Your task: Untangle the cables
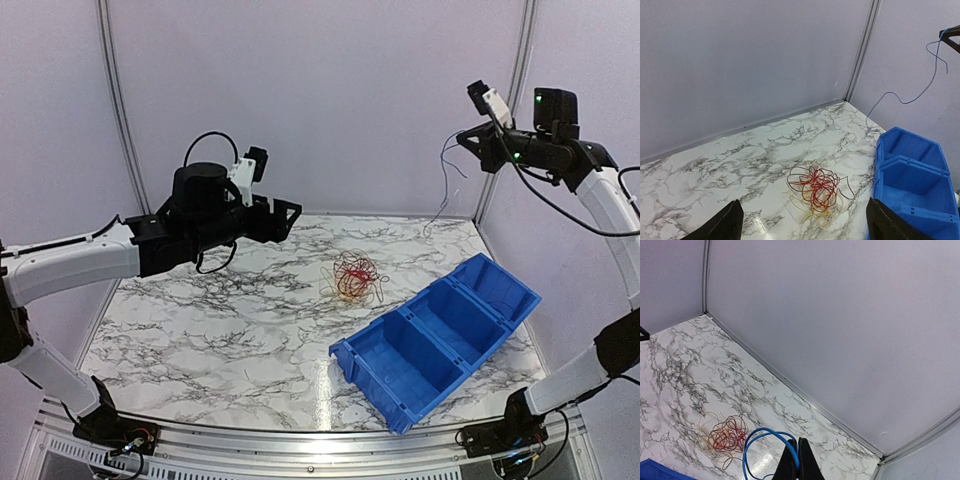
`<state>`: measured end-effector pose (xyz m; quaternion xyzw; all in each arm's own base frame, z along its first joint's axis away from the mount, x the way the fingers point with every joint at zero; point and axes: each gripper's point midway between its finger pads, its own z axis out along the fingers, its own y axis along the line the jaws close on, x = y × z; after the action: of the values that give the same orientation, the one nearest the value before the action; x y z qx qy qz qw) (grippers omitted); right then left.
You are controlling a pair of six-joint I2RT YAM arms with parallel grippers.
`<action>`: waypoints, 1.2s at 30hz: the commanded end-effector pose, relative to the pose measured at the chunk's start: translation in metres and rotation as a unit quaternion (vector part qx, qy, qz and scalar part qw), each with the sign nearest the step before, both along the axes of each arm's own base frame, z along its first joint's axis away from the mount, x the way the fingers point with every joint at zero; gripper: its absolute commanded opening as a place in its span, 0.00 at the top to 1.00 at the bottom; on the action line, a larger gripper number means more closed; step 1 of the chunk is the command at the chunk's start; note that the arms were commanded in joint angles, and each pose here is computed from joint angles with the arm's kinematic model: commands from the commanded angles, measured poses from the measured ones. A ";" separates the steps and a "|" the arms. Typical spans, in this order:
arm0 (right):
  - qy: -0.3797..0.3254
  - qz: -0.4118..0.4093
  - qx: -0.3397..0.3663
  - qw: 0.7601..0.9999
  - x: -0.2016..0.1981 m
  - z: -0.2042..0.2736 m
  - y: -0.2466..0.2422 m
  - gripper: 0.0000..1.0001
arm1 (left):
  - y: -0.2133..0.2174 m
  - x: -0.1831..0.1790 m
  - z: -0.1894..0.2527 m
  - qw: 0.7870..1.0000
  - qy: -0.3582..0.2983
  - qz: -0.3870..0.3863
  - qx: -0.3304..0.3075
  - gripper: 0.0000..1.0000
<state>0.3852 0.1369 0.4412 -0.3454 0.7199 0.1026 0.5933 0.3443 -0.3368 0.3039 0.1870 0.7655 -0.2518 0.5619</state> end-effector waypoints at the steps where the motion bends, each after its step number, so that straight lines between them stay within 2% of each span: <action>1: -0.029 -0.074 0.004 0.997 -0.002 0.015 -0.042 1.00 | 0.011 0.023 -0.023 0.994 -0.007 0.013 0.107 0.12; 5: -0.019 -0.125 -0.015 0.992 -0.002 -0.007 -0.076 1.00 | 0.009 0.043 -0.039 0.995 0.022 0.026 0.096 0.14; 9: 0.001 -0.165 -0.026 0.986 -0.009 -0.029 -0.108 1.00 | 0.023 0.046 -0.056 0.995 0.044 0.040 0.074 0.15; 15: 0.028 -0.201 -0.039 0.978 -0.026 -0.057 -0.137 1.00 | 0.056 0.048 -0.067 0.991 0.030 0.099 0.081 0.14; 20: 0.055 -0.216 -0.044 0.974 -0.041 -0.084 -0.147 1.00 | 0.062 0.049 -0.062 0.990 0.026 0.115 0.080 0.13; 26: 0.066 -0.226 -0.052 0.970 -0.057 -0.086 -0.157 1.00 | 0.063 0.050 -0.066 0.988 0.035 0.123 0.082 0.13; 33: 0.058 -0.238 -0.079 0.966 -0.080 -0.066 -0.166 1.00 | 0.064 0.051 -0.073 0.987 0.050 0.128 0.081 0.13; 36: 0.080 -0.216 -0.099 0.968 -0.088 -0.081 -0.161 1.00 | 0.061 0.049 -0.070 0.988 0.058 0.124 0.070 0.13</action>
<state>0.3159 -0.0301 0.3580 -0.1977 0.8288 -0.0674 0.5191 0.3926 -0.2741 0.2159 0.1322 0.8341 -0.1199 0.5220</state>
